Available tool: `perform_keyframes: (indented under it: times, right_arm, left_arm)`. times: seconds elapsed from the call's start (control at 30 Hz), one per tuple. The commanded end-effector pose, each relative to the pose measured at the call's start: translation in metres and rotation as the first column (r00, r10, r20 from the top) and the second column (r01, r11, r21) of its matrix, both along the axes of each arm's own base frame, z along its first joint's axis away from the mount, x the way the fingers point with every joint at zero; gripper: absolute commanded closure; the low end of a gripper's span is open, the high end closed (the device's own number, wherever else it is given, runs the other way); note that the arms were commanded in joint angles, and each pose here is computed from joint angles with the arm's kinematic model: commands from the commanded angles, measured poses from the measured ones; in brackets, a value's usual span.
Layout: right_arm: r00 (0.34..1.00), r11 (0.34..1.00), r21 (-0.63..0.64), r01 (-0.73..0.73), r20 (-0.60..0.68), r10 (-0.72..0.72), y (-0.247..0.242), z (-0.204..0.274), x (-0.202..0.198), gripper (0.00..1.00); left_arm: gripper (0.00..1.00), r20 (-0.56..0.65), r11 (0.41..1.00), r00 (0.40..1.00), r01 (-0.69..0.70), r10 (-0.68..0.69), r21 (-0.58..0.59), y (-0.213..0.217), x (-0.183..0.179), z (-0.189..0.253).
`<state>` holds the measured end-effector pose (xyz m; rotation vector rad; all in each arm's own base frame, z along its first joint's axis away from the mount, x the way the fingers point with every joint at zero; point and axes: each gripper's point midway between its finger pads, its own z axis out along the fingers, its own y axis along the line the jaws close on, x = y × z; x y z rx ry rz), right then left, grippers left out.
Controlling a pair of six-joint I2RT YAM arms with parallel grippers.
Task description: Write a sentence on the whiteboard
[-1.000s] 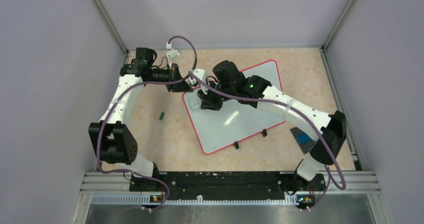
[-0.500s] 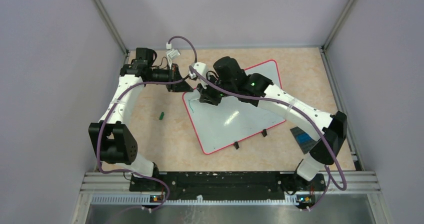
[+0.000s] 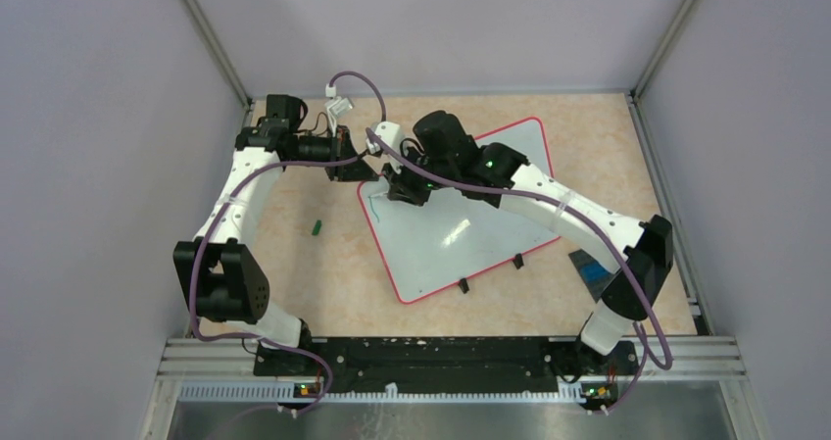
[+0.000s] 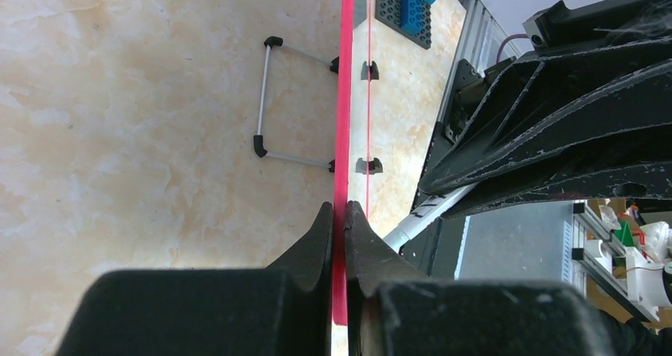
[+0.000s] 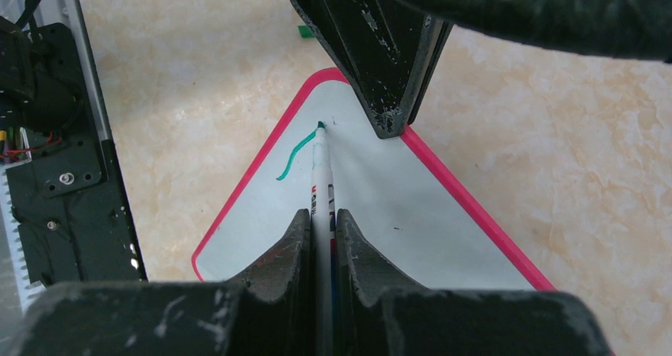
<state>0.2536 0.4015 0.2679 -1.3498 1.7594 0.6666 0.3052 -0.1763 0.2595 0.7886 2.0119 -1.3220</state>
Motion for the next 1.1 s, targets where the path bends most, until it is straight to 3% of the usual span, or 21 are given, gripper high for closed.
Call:
perform_keyframes:
  times: [0.0, 0.63, 1.07]
  right_arm:
    - [0.998, 0.998, 0.056, 0.031, 0.047, -0.033, 0.003, 0.026, 0.01, 1.0]
    - [0.996, 0.996, -0.004, 0.084, 0.032, -0.083, -0.035, 0.002, 0.009, 1.0]
    - [1.0, 1.0, -0.03, 0.001, -0.027, -0.002, -0.025, -0.021, -0.016, 1.0]
  left_arm:
    - [1.0, 0.013, 1.0, 1.0, 0.022, -0.021, -0.015, -0.004, -0.012, 0.008]
    - [1.0, 0.008, 1.0, 1.0, 0.011, -0.011, -0.008, -0.004, -0.009, 0.005]
    - [1.0, 0.006, 1.0, 1.0, 0.012, -0.012, -0.013, -0.005, -0.008, 0.006]
